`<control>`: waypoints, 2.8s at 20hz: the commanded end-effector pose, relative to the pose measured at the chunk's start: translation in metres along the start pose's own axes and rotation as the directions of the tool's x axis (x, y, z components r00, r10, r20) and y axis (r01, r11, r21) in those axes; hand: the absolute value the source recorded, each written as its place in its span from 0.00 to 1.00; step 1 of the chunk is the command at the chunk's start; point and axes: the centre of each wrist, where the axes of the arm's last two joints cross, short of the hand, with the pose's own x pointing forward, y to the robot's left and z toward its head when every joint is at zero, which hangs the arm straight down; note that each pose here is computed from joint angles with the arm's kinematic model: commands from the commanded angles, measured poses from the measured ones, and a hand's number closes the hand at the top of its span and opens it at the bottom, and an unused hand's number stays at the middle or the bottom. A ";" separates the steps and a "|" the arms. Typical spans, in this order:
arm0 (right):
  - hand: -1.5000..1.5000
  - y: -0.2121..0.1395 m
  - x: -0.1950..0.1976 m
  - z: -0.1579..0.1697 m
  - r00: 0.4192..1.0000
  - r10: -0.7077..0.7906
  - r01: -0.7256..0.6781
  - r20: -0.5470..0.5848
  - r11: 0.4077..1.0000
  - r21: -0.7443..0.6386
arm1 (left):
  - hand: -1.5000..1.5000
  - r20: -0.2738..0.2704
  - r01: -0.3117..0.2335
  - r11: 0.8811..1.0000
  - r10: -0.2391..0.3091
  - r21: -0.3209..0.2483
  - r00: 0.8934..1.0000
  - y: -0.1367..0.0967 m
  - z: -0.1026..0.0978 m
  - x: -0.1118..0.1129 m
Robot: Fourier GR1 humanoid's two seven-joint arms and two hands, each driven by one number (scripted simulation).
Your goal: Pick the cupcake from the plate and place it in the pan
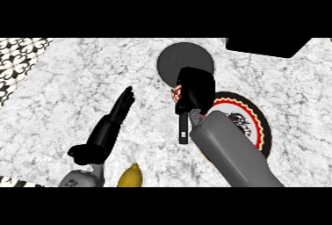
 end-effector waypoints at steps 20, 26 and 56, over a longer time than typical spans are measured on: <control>1.00 -0.031 0.053 -0.045 0.924 -0.311 0.167 -0.221 0.850 -0.500 | 0.50 0.001 -0.006 1.000 0.006 -0.005 1.000 -0.008 -0.014 0.003; 1.00 -0.007 0.033 -0.063 0.946 -0.202 0.016 -0.252 0.807 -0.590 | 0.50 -0.001 0.004 0.999 -0.004 0.049 1.000 -0.001 -0.008 -0.001; 0.00 0.001 -0.031 -0.106 0.795 -0.575 0.384 -0.192 0.723 -0.575 | 0.50 0.029 0.003 1.000 -0.004 0.026 1.000 0.005 -0.011 0.005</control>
